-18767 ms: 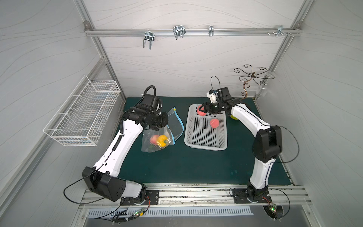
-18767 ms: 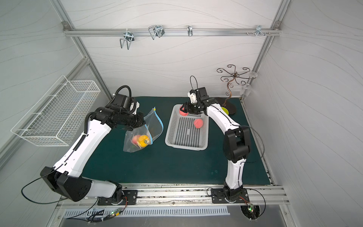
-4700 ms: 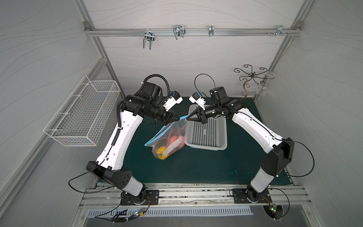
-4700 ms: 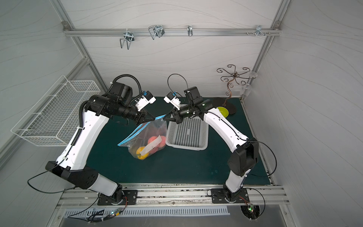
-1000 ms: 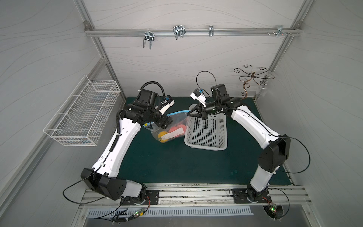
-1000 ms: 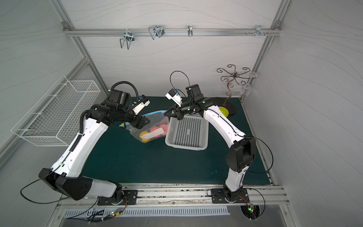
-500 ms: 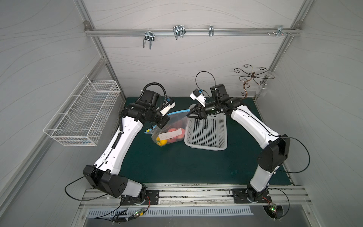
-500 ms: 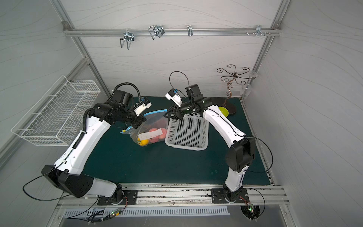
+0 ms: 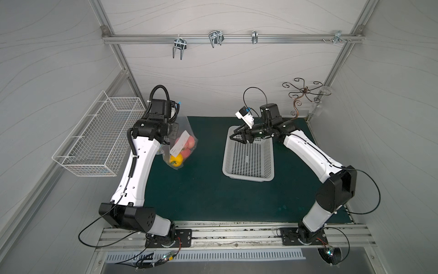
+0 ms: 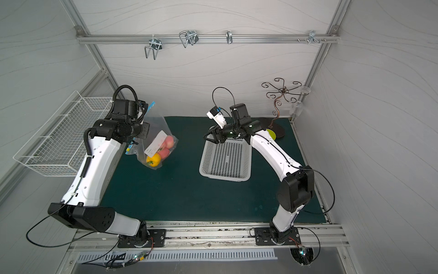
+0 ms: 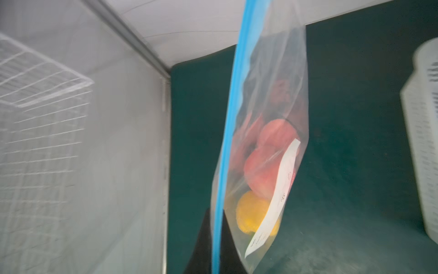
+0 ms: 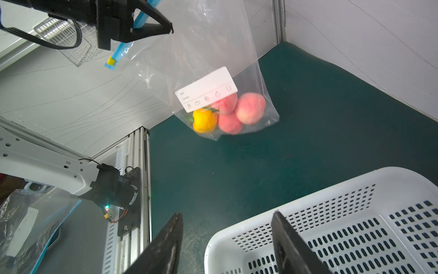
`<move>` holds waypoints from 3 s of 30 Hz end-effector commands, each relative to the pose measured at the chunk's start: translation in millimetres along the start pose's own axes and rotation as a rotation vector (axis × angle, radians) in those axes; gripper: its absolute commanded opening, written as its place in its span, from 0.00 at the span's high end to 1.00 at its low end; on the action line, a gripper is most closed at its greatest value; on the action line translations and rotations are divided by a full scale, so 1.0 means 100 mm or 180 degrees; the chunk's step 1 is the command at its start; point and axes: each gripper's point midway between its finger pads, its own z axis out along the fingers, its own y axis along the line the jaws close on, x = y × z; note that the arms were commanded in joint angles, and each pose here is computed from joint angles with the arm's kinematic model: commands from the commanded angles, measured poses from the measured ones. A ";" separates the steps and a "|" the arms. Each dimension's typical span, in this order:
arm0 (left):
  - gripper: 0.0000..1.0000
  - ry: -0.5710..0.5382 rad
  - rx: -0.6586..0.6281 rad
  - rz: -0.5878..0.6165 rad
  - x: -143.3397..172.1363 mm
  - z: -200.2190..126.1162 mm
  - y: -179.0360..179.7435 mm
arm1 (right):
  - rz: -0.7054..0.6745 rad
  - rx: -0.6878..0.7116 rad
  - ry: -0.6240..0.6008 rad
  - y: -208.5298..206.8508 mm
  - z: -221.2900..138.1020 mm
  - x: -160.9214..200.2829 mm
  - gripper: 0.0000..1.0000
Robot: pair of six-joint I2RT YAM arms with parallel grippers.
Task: Place the peach in a zip-top bag and seal the zipper
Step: Place the zipper food storage bag at the corner of the board, then reset both arms
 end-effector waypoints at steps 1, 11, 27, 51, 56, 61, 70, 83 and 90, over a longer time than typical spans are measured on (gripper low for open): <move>1.00 -0.0099 -0.0822 -0.0311 -0.20 0.09 0.47 | -0.0026 0.0044 -0.0125 0.04 -0.14 -0.09 0.39; 1.00 0.0087 -0.0664 -0.0651 -0.20 1.34 -0.08 | 0.0066 0.0041 -0.0080 0.04 -0.18 0.08 0.39; 1.00 0.0111 0.0131 0.0098 -0.26 2.38 -1.42 | 0.0333 0.0496 -0.0141 -0.25 -0.51 0.30 0.37; 0.94 0.0092 0.0856 0.0695 -0.34 2.67 -2.27 | 0.0615 0.0787 -0.0234 -0.53 -0.79 0.52 0.37; 0.82 0.0063 0.0877 0.0686 -0.38 2.61 -2.26 | 0.0639 0.0826 -0.0230 -0.57 -0.79 0.54 0.37; 0.33 -0.0068 0.0805 0.0591 -0.55 2.40 -2.12 | 0.0707 0.0918 -0.0228 -0.65 -0.81 0.60 0.37; 0.04 -0.0590 0.0816 -0.0106 -0.93 1.47 -1.65 | 0.0843 0.1460 -0.0296 -0.99 -1.01 0.73 0.36; 0.01 -0.1000 0.0401 -0.0893 -0.21 0.68 -0.98 | 0.0895 0.2671 -0.0656 -1.49 -1.62 1.08 0.35; 0.01 -0.1124 -0.0125 -0.1197 0.34 0.65 -0.66 | 0.0914 0.3169 -0.0755 -1.68 -1.86 1.34 0.34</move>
